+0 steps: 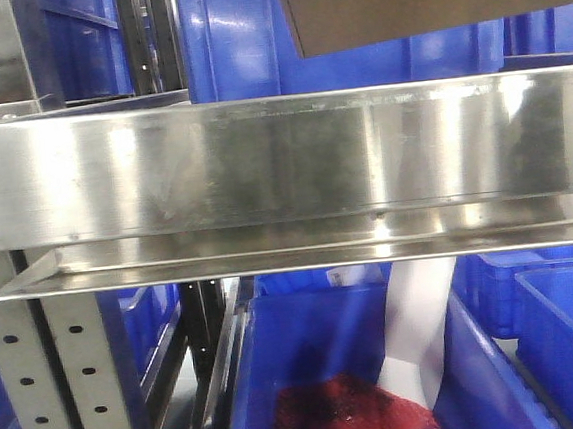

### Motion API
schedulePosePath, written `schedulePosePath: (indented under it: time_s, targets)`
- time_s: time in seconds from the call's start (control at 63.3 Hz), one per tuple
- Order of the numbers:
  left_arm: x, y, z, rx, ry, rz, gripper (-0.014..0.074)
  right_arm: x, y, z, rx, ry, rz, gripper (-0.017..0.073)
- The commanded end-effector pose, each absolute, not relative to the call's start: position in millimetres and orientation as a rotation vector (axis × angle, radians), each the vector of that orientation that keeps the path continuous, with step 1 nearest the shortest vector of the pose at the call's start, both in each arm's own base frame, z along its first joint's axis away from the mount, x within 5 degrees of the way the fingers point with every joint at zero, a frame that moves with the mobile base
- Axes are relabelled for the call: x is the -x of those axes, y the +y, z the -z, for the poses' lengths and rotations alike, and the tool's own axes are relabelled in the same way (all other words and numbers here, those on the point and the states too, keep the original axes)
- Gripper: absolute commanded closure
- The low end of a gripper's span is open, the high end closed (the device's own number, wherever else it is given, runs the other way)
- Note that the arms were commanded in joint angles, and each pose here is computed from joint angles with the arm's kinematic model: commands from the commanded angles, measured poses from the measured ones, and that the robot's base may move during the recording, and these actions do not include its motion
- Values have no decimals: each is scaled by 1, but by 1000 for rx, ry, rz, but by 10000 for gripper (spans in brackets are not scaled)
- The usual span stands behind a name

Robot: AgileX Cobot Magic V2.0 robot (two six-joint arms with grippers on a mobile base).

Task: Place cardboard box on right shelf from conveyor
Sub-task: 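Lower the tan box onto the shelf rollers with the right gripper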

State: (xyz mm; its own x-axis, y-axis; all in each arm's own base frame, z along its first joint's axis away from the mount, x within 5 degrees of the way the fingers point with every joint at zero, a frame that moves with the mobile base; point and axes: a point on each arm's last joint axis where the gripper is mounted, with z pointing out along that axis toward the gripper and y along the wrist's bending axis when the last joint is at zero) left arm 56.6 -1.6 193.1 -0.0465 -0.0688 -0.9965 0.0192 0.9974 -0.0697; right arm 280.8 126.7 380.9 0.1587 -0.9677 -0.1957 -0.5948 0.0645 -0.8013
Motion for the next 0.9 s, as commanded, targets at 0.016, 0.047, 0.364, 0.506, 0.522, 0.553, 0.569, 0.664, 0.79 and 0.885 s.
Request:
schedulePosePath:
  time_s: [0.016, 0.047, 0.364, 0.506, 0.522, 0.553, 0.569, 0.664, 0.79, 0.885]
  targets:
    - [-56, -1, -202, 48, 1520, 76, 713, -279, 126, -408, 1538, 1407, 637, 436]
    - [-56, -1, -202, 48, 1520, 76, 713, -280, 127, -407, 1541, 1409, 636, 436]
    - [-56, -1, -202, 48, 1520, 76, 713, -281, 129, -406, 1516, 1423, 591, 95]
    - [-56, -1, -202, 48, 1520, 76, 713, -281, 130, -407, 1495, 1414, 583, -65]
    - [-56, -1, -202, 48, 1520, 76, 713, -281, 130, -407, 1495, 1416, 582, -65]
    - [-56, -1, -202, 48, 1520, 76, 713, -281, 130, -407, 1499, 1422, 581, -65]
    - [-56, -1, -202, 48, 1520, 76, 713, -281, 130, -407, 1500, 1424, 580, -65]
    - [-56, -1, -202, 48, 1520, 76, 713, -281, 130, -406, 1504, 1428, 580, -65]
    - [-56, -1, -202, 48, 1520, 76, 713, -280, 130, -406, 1502, 1428, 577, -65]
    - [-56, -1, -202, 48, 1520, 76, 713, -280, 130, -406, 1488, 1439, 560, -65]
